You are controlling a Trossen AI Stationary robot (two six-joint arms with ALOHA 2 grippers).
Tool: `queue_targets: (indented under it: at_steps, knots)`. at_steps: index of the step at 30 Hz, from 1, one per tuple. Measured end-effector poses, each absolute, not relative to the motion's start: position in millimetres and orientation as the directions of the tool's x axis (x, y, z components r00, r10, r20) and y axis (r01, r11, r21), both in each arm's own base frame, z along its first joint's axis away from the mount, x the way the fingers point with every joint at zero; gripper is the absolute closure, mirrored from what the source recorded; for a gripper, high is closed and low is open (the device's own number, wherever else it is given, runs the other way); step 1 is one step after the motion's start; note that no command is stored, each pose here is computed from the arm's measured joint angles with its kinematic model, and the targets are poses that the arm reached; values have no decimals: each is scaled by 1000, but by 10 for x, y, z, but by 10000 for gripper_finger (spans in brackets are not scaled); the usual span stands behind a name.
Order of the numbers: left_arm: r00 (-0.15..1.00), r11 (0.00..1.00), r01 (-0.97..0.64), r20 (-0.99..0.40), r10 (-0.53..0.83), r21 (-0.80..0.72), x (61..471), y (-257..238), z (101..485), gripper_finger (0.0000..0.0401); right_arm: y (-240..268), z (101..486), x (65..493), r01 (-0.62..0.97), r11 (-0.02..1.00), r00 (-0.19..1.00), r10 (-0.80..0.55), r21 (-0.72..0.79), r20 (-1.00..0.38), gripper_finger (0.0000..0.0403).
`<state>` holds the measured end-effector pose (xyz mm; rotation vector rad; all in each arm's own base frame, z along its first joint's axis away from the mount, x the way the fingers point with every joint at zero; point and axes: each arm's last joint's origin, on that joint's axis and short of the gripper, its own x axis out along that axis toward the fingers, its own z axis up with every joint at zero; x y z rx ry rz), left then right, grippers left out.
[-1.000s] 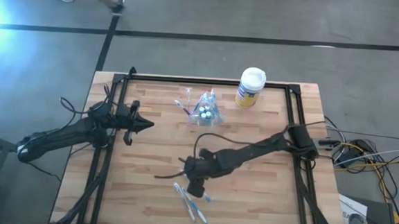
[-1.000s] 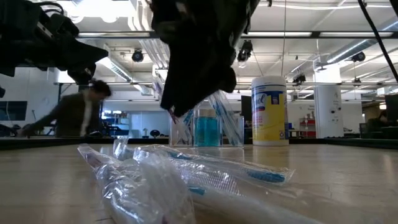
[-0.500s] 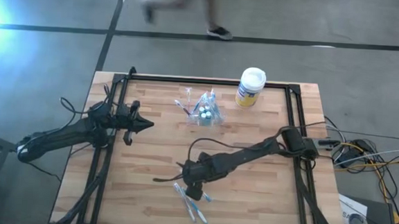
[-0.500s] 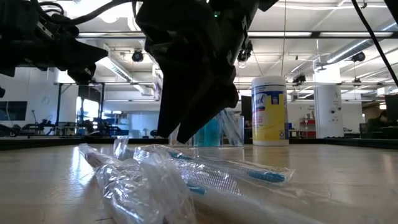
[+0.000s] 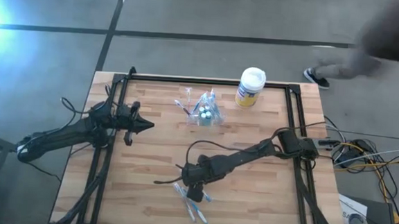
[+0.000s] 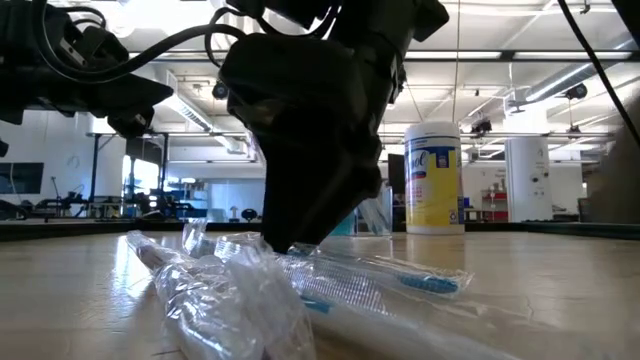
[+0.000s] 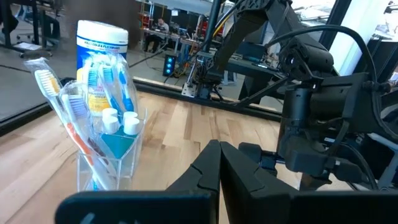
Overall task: Pick & Place toothbrushing station
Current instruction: Put the top blue toothbrush into the transparent organizer
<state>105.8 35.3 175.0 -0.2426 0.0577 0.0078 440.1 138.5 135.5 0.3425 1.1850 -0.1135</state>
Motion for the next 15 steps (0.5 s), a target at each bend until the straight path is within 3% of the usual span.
queue_targets:
  at_steps: [4, 12, 15]
  knots:
    - [998, 971, -15, -58, 1, -240, 1058, 353, 1750, 394, 1380, 1369, 4398, 236, 954, 373, 88, 187, -923, 245]
    - [998, 970, -16, -64, 1, -243, 1058, 353, 1743, 394, 1372, 1395, 4377, 232, 957, 361, 81, 174, -929, 374]
    - [998, 969, -17, -67, 1, -245, 1057, 353, 1740, 394, 1409, 1469, 4357, 202, 964, 375, 86, 172, -923, 381]
